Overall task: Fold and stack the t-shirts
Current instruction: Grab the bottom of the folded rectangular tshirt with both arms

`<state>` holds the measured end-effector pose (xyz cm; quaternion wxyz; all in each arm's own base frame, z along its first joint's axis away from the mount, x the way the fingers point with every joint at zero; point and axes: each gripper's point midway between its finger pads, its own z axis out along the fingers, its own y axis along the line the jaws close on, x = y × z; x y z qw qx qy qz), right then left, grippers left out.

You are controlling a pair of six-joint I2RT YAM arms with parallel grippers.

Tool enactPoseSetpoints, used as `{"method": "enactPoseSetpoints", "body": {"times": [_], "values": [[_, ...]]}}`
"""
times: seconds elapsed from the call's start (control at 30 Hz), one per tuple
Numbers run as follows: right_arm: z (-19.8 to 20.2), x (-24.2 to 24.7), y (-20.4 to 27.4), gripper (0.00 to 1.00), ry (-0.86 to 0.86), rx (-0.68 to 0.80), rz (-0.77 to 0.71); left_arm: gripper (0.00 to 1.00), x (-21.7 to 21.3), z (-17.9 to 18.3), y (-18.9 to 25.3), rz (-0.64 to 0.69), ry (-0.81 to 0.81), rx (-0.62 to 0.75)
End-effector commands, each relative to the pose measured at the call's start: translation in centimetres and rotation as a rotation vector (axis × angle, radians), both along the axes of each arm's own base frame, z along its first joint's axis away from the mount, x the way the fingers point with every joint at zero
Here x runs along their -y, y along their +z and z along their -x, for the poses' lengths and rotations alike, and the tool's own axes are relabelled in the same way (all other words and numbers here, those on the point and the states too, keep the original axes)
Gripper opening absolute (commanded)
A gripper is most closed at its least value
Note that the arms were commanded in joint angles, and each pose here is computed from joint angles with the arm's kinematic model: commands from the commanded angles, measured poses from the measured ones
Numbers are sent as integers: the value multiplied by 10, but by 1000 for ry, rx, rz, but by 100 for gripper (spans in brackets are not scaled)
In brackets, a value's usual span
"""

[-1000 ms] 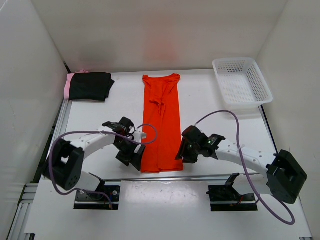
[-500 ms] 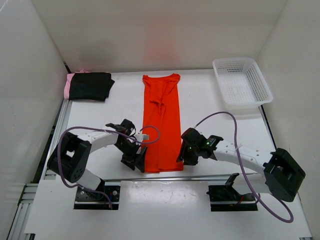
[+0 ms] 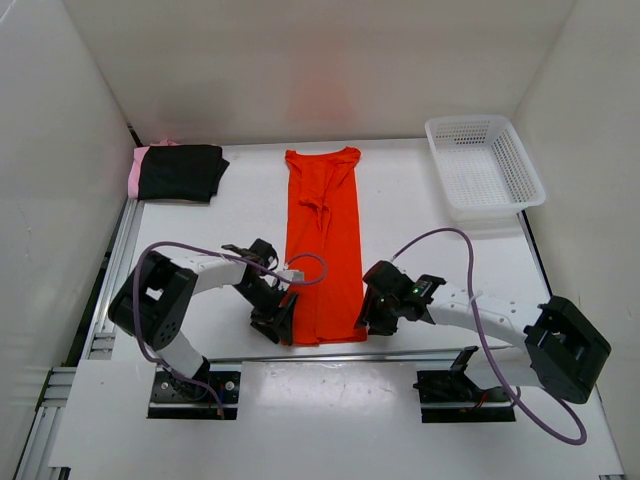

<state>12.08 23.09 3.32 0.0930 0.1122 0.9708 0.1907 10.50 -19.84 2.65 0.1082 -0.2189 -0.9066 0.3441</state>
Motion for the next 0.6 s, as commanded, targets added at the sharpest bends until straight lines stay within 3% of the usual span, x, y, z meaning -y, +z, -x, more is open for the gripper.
{"method": "enactPoseSetpoints", "body": {"times": [0.0,0.1,0.33,0.4,0.5,0.57], "values": [[-2,-4,-1,47,-13,8,-15,63,-8,-21,-29,-92,-64,158],[0,-3,-6,47,-1,-9,0,49,-12,-27,-34,-133,-64,183],[-1,-5,-11,47,-1,-13,5,34,-10,-40,-36,-155,-62,206],[0,-9,-14,47,15,-25,-1,24,-11,-41,-36,-163,-62,210],[1,-12,-19,39,29,-35,-3,10,-10,-42,-34,-158,-61,220],[3,-11,-21,31,41,-46,4,10,-9,-43,-32,-152,-60,229]]}}
